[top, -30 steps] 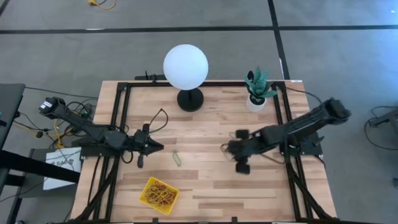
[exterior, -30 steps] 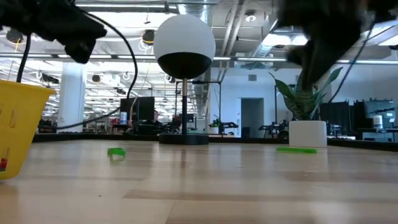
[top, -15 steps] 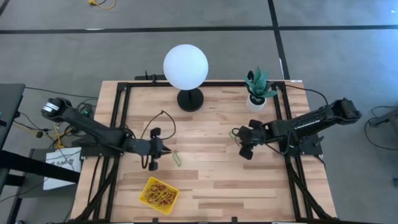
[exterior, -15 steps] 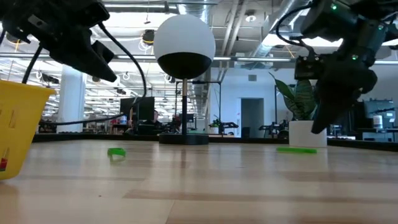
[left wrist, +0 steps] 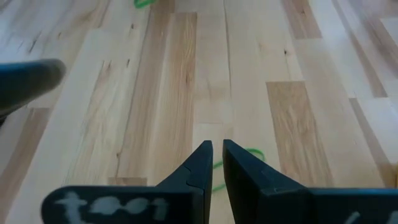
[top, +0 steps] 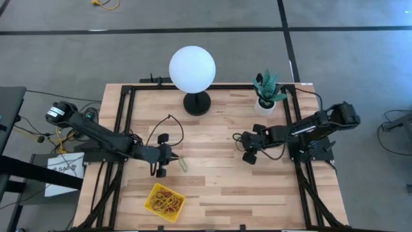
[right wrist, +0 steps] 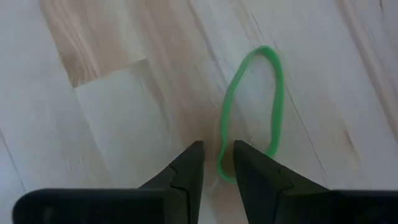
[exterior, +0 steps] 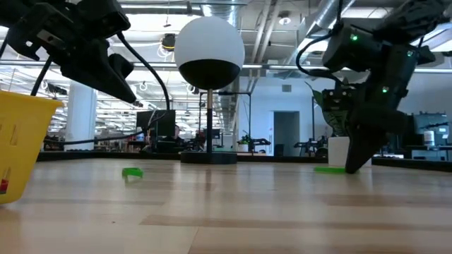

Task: Pick and place items into bin
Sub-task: Put the green rubber band into the yellow bin

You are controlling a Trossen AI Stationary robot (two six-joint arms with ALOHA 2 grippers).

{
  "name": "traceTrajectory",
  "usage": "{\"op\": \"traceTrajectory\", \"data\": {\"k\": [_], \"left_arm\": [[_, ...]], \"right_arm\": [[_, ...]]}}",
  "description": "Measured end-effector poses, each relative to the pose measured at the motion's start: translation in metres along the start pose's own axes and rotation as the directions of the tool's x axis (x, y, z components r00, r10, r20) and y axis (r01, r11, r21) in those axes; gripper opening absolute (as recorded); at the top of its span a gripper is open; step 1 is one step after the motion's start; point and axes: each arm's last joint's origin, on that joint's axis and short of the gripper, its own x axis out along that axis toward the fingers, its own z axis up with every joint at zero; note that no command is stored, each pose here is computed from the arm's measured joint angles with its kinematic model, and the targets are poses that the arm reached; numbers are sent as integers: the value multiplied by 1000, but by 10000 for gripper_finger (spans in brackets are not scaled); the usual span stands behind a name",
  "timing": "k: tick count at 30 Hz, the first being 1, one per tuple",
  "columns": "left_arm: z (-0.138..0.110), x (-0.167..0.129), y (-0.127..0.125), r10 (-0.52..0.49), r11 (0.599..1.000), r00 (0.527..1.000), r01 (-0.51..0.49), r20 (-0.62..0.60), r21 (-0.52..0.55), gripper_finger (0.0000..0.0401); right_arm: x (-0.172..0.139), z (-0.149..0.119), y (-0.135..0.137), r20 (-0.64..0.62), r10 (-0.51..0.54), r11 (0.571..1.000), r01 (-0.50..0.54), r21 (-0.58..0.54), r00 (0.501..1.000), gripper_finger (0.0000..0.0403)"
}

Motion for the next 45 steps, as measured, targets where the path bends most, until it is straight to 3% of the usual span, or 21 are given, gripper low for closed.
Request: {"op": "traceTrajectory", "data": {"k": [9,15,19,22,25,29,31,32,34,36,40,42,45], "left_arm": [[0,0,0,5,1000,1000,-5,5,-1,28],[1,0,0,4,1000,1000,-4,6,-2,28],[1,0,0,6,1000,1000,-6,8,-3,28],[2,0,0,13,1000,1000,-12,22,-17,28],[5,0,0,9,999,999,-7,51,-35,28],[7,-1,0,15,999,997,-12,71,-43,28],[7,-1,1,49,998,996,-46,80,-47,28],[7,-1,1,78,996,993,-73,86,-50,28],[8,-1,3,152,987,983,-147,98,-57,28],[8,-1,6,229,972,967,-223,111,-70,28],[8,-2,8,300,950,946,-283,122,-134,28],[8,-2,8,299,948,946,-280,121,-154,28],[8,-2,8,296,947,948,-275,120,-164,28]], "right_arm": [[-3,2,-3,30,15,1000,-16,27,999,73],[-3,5,-1,59,39,999,-40,24,997,14],[-7,18,9,205,148,989,-146,-25,968,8],[-18,31,21,363,240,970,-234,-61,900,3],[-36,48,39,584,346,935,-321,-150,735,4],[-64,64,68,800,464,865,-390,-317,379,1],[-70,67,83,847,479,835,-419,-357,232,2],[-71,70,92,853,490,819,-429,-380,181,1],[-68,76,113,848,514,803,-420,-422,131,1],[-62,88,138,832,541,788,-421,-450,122,1],[-45,116,188,796,582,772,-421,-476,168,1],[-37,131,210,766,598,776,-413,-478,236,1],[-26,153,236,697,602,791,-408,-456,389,1]]}}
